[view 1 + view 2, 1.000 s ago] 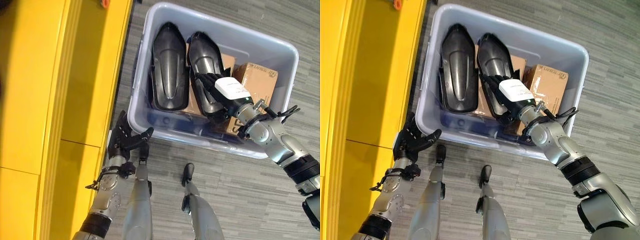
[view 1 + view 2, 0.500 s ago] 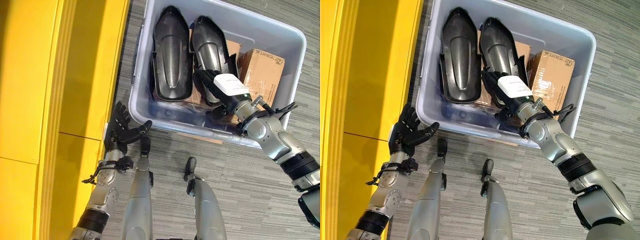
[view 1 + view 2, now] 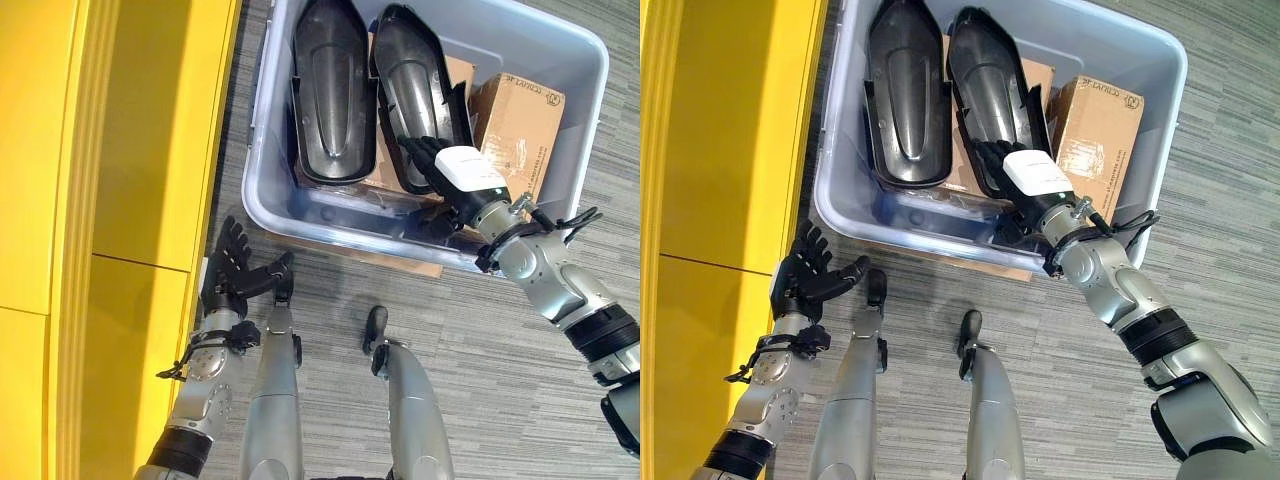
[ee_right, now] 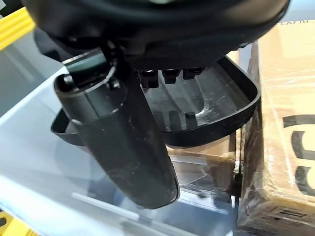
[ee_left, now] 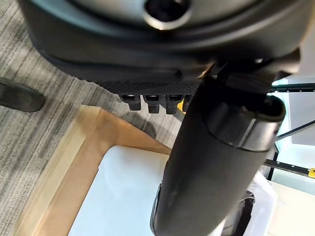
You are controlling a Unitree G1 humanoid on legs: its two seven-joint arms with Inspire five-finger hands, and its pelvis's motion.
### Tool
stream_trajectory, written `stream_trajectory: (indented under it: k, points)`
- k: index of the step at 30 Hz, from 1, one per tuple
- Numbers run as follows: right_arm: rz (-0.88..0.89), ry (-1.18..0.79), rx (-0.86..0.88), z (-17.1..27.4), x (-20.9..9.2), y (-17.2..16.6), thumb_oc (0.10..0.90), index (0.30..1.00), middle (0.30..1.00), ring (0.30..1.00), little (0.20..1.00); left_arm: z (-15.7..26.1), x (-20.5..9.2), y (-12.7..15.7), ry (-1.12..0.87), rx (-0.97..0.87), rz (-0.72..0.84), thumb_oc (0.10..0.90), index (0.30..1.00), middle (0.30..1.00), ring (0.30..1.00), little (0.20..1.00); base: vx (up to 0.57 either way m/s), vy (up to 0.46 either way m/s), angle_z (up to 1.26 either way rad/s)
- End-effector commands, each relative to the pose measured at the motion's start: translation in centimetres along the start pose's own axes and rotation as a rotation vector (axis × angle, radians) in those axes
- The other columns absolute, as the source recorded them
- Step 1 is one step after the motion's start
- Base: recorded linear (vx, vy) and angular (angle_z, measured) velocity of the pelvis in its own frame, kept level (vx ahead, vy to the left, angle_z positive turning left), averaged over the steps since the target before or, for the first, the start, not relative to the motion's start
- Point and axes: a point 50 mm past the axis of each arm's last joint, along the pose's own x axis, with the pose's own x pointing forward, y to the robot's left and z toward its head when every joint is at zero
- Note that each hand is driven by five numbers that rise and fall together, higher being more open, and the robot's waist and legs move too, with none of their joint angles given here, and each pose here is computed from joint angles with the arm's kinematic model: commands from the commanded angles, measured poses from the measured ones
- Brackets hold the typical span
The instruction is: Move parts from the plastic box to the shelf.
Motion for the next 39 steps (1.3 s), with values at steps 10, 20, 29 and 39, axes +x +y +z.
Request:
stream_trajectory:
  k: [10, 20, 29, 39]
  points:
    - [-0.314, -0.154, -0.064, 1.7, -1.9, -7.5, 0.9, 1.0, 1.0, 1.0, 1.0, 3.2, -0.3, -0.2, -0.177, 0.022, -0.032, 0.9, 1.0, 1.0, 1.0, 1.0, 0.0, 0.0, 0.0]
    - [-0.307, -0.084, -0.062, 0.3, -1.6, -7.1, 0.9, 1.0, 1.0, 1.0, 1.0, 3.1, -0.5, -0.3, -0.176, 0.025, -0.038, 0.9, 1.0, 1.0, 1.0, 1.0, 0.0, 0.0, 0.0]
    - [-0.312, -0.05, -0.073, -0.4, -1.2, -7.3, 0.9, 1.0, 1.0, 1.0, 1.0, 3.2, -0.5, -0.3, -0.18, 0.023, -0.042, 0.9, 1.0, 1.0, 1.0, 1.0, 0.0, 0.0, 0.0]
    - [-0.333, -0.045, -0.095, -0.2, -0.3, -8.2, 0.9, 1.0, 1.0, 1.0, 1.0, 3.5, -0.5, 0.0, -0.193, 0.022, -0.03, 0.9, 1.0, 1.0, 1.0, 1.0, 0.0, 0.001, 0.0]
